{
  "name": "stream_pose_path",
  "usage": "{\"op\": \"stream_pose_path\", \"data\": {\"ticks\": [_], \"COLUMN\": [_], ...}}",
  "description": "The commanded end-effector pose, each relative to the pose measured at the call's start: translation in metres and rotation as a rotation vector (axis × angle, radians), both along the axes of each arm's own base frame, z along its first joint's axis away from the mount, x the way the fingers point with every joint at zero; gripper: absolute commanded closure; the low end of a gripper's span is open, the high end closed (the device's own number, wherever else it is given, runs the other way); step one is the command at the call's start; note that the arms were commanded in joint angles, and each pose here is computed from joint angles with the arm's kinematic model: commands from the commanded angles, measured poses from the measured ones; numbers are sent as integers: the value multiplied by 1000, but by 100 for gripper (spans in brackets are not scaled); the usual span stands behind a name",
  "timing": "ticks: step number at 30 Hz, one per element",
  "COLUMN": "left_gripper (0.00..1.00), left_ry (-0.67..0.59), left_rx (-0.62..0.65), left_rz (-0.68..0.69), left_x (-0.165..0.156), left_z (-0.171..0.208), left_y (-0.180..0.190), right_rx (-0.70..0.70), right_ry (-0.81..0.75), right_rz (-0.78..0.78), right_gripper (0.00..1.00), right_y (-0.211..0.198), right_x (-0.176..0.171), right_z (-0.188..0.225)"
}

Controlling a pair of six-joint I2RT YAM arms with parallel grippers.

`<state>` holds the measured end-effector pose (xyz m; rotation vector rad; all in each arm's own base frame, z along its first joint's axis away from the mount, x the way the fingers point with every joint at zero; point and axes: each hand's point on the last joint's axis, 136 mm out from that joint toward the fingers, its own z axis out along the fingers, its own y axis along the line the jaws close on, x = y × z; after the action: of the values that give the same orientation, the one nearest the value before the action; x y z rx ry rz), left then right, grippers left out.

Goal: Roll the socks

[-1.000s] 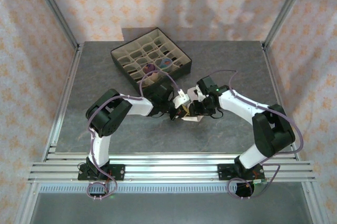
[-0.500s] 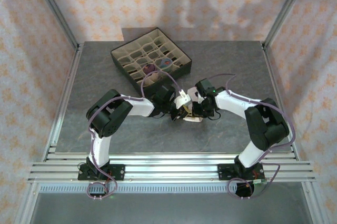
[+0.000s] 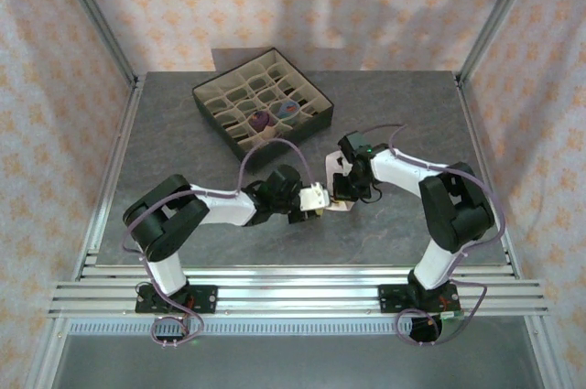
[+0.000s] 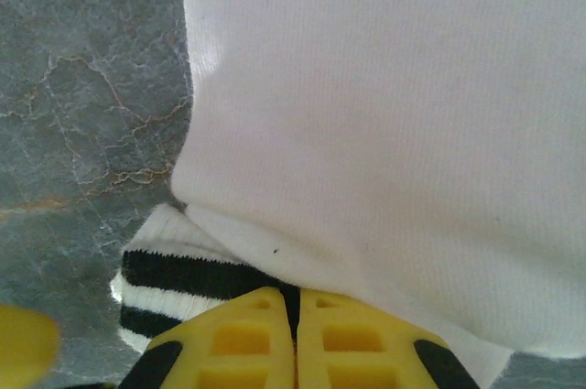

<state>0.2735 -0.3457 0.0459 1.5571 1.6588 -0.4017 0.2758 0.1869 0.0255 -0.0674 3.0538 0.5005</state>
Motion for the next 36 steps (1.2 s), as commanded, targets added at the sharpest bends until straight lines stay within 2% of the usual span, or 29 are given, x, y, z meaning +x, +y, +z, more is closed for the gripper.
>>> {"op": "stream_pose_path", "data": {"ticks": [1,13,19,22,24,26,32,36], "left_gripper": [59,58,59,67,80,99,100,100], "left_ry": [-185,-283,-290,-266,-255,-232,-128,-78], "left_rx": [75,207,278,339,362,383,422,418], "left_rz": [-36,-159,-153,-133,-129,-131,-94,-75], "left_x": [9,7,14,18,19,17,2,-12], "left_z": [7,-11,-23,-44,-48,-52,-54,-41], "left_y": [-2,-21,-26,-20,-17,-14,6,18], "right_rx": [-94,-58,-33,11,44,65,4,-7], "right_ry": [147,174,180,168,155,143,-44,-49], "right_rz": [14,18,32,51,72,87,-48,-67], "right_gripper": [97,98,98,91,77,68,59,59], "right_y": [-20,-19,-14,-7,-2,0,-28,-29], "right_x": [-29,-30,-29,-28,-27,-24,14,21], "right_z": [-41,-38,-34,-25,-16,-6,43,37]}}
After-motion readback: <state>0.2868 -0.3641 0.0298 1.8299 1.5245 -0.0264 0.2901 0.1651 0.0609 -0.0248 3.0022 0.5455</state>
